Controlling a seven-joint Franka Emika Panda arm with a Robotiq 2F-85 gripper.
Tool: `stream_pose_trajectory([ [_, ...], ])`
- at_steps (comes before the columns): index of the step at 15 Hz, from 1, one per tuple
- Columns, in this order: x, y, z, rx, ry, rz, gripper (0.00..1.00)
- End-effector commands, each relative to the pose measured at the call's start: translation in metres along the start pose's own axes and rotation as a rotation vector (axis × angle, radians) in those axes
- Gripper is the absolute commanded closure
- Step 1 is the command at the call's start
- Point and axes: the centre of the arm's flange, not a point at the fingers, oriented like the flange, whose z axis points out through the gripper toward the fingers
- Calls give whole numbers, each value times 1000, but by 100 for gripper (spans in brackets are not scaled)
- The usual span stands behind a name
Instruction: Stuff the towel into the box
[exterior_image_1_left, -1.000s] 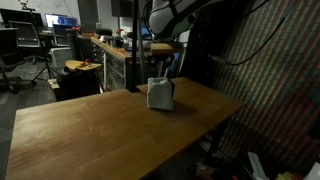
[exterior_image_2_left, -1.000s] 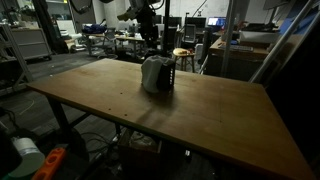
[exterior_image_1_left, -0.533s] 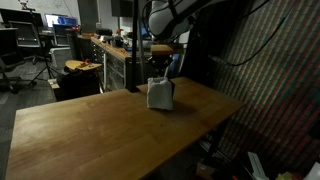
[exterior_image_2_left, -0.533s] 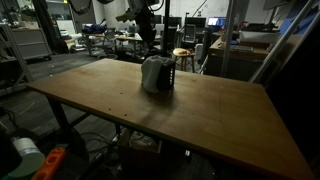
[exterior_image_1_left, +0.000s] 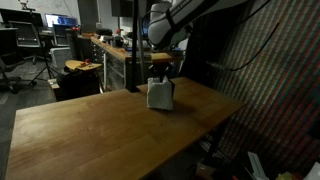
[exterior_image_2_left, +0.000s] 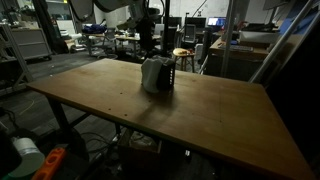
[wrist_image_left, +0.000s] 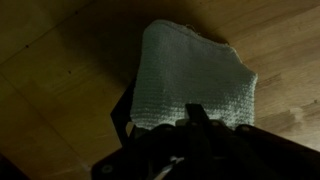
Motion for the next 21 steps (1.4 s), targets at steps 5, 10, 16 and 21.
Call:
stream_pose_trajectory([
  [5, 20, -27, 14, 5, 12, -21, 100],
  [10, 29, -23, 10, 4, 34, -7, 100],
  [16, 40, -13, 15, -17, 44, 20, 100],
  [21, 36, -14, 47, -48, -4, 25, 100],
])
